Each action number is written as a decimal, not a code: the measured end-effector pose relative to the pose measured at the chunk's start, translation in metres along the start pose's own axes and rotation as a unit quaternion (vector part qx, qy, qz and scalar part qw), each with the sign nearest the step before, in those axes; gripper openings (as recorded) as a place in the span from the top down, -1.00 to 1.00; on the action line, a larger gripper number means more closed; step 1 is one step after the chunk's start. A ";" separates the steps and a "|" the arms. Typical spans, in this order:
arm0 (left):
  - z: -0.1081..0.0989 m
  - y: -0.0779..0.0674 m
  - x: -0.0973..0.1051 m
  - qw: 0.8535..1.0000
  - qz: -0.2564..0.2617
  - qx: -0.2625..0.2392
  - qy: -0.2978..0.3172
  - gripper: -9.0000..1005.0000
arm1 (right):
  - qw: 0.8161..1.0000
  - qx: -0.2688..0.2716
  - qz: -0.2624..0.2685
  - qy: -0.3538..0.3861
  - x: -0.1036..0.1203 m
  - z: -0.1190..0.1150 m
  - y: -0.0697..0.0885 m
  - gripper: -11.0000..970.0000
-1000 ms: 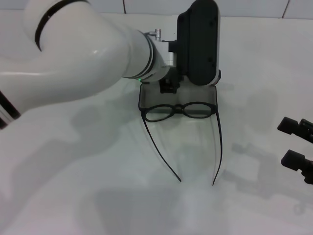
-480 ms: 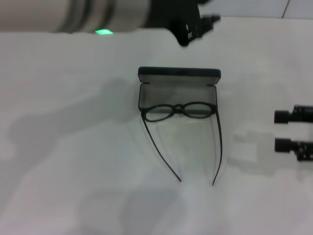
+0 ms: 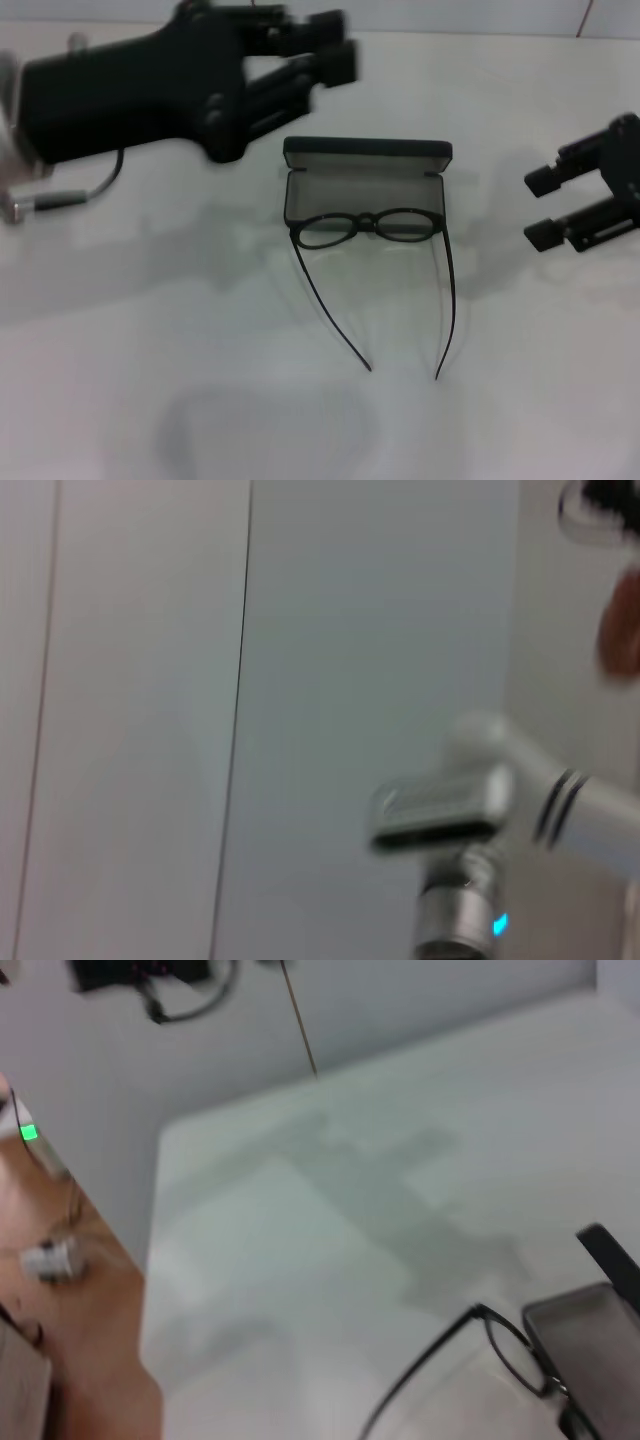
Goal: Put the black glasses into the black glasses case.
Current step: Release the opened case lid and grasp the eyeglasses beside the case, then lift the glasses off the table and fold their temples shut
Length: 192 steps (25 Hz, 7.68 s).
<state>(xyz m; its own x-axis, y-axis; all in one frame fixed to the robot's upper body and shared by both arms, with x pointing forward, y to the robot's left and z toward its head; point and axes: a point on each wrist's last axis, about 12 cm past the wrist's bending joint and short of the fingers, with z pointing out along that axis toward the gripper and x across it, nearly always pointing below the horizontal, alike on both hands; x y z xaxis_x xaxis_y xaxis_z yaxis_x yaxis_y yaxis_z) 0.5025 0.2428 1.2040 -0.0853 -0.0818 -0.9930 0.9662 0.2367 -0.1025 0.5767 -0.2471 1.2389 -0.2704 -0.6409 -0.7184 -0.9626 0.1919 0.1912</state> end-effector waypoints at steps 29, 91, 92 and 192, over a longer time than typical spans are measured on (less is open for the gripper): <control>-0.067 -0.040 0.135 0.999 -0.042 0.002 -0.006 0.53 | 0.953 0.057 -0.175 0.241 -0.100 0.164 -0.020 -0.42; -0.050 -0.036 0.150 0.998 -0.065 -0.027 0.002 0.55 | 0.955 0.057 -0.211 0.199 -0.064 0.202 -0.013 0.80; -0.050 -0.036 0.150 0.997 -0.065 -0.029 0.000 0.55 | 0.955 0.054 -0.212 0.198 -0.064 0.201 -0.010 0.80; 0.016 -0.017 0.121 0.988 -0.071 0.073 -0.118 0.90 | 0.914 -0.080 -0.039 -0.397 0.048 0.111 0.027 0.84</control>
<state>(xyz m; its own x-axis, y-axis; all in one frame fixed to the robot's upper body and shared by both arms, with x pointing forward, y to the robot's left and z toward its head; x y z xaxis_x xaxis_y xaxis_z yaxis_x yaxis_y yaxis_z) 0.4794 0.2129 1.0861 -0.1793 -0.3316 -0.9262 0.9750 0.0660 -0.2123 0.5396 -0.1903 1.1354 -0.1657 0.1044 -0.9806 -0.9856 0.0165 0.1683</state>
